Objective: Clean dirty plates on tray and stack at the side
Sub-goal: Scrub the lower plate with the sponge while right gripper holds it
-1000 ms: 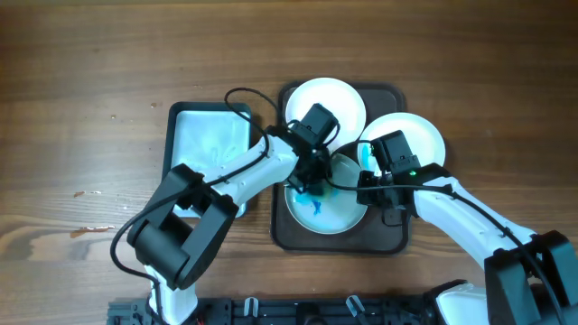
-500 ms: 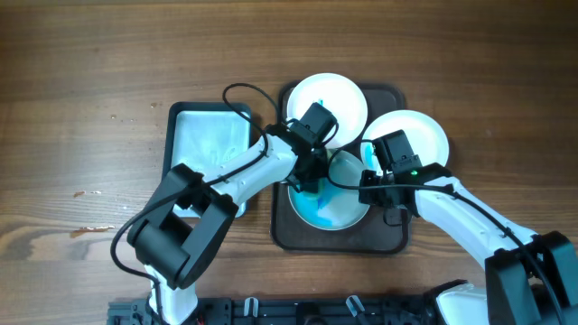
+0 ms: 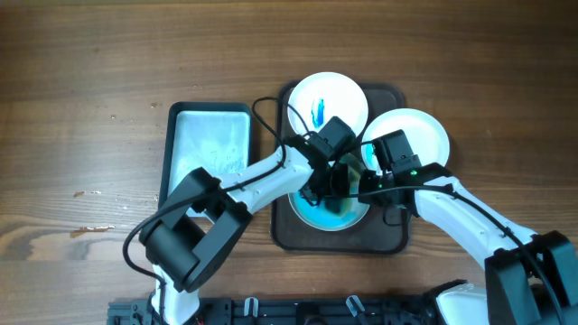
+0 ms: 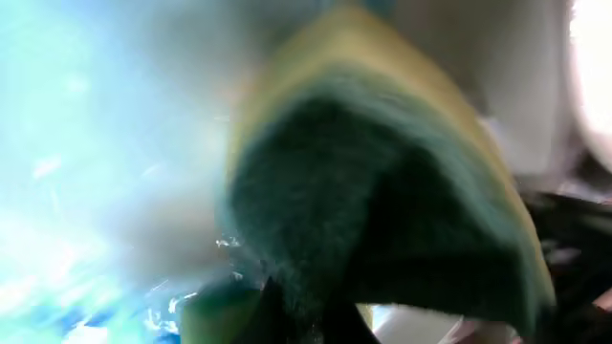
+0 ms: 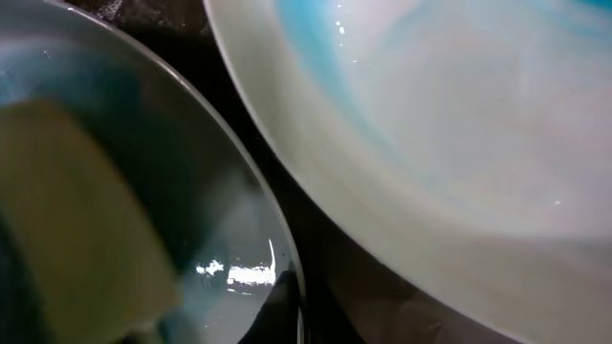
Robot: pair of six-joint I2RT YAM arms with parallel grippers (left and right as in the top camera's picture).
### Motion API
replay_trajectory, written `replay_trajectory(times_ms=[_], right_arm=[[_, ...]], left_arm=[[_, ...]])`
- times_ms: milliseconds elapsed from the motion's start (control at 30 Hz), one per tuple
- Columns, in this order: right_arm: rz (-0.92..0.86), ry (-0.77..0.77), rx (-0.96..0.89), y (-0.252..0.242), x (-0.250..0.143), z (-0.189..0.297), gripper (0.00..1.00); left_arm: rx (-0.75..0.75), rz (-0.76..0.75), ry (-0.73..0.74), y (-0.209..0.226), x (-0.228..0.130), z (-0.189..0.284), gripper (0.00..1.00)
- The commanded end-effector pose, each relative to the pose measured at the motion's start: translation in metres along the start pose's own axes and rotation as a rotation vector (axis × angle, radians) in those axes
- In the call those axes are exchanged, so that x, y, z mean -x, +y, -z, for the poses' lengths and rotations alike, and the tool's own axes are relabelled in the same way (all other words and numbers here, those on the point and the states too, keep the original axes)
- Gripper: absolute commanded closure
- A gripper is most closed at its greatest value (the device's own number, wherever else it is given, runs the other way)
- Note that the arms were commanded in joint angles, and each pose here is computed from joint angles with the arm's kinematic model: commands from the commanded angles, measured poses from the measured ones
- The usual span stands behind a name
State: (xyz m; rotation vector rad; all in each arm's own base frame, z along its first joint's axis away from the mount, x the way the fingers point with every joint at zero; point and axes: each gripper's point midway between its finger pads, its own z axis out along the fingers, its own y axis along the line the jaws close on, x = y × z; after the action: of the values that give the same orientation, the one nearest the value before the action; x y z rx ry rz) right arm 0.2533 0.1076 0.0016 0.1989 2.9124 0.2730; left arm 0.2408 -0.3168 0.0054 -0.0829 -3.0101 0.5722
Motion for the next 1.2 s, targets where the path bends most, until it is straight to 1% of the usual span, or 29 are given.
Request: replay_trajectory(times_ms=[0,100,133,200,300,367,467,533,600,733,833,933,1000,1067,1167], right_arm=[[-0.002,0.001,-0.044,-0.008,-0.001,-0.003,0.96],[-0.002,0.001,-0.044,-0.008,-0.001,-0.003,0.95],[-0.002,0.001,-0.044,-0.008,-0.001,-0.003,0.96],[-0.001,0.001,-0.044,-0.008,-0.001,-0.003,0.95],[-0.001,0.001,-0.044,-0.008,-0.001,-0.003,0.96],[-0.001,0.001,-0.044,-0.008,-0.001,-0.003,0.96],[-0.001,0.001,-0.045,-0.008,-0.001,-0.003,0.96],[-0.001,0.001,-0.045,-0.008,-0.001,-0.003,0.96],[-0.001,0.002,-0.045,-0.008,-0.001,-0.003,0.96],[-0.001,0.001,-0.045,-0.008,-0.001,-0.003,0.96],[-0.001,0.001,-0.045,-0.008,-0.001,-0.003,0.96],[-0.001,0.002,-0.045,-0.008,-0.001,-0.003,0.96],[-0.001,0.004,-0.046,-0.009,-0.002,-0.003,0.96],[-0.001,0.006,-0.047,-0.009,-0.002,-0.003,0.96],[0.000,0.007,-0.048,-0.009,-0.003,-0.003,0.96]], left_arm=[[0.288,0.104,-0.013,0.081,0.003,0.002,0.96],[0.431,0.129,-0.046,0.116,0.010,0.016,0.96],[0.474,0.115,-0.051,0.127,0.013,0.022,0.96],[0.486,0.102,-0.059,0.129,0.017,0.026,0.96],[0.459,0.100,-0.090,0.120,0.028,0.029,0.96],[0.378,0.099,-0.101,0.103,0.035,0.024,0.96],[0.135,0.120,-0.074,0.057,0.040,0.012,0.96],[0.031,0.149,-0.061,0.034,0.040,0.009,0.96],[-0.035,0.159,-0.052,0.013,0.036,0.006,0.96],[-0.069,0.138,-0.053,-0.015,0.023,-0.003,0.96],[-0.089,0.084,-0.046,-0.034,0.009,-0.009,0.96],[-0.087,0.055,-0.032,-0.041,-0.002,-0.012,0.96],[-0.063,0.064,-0.037,-0.035,-0.001,-0.013,0.96],[-0.010,0.090,-0.055,-0.021,0.004,-0.011,0.96],[0.128,0.154,-0.095,0.019,0.015,-0.005,0.96]])
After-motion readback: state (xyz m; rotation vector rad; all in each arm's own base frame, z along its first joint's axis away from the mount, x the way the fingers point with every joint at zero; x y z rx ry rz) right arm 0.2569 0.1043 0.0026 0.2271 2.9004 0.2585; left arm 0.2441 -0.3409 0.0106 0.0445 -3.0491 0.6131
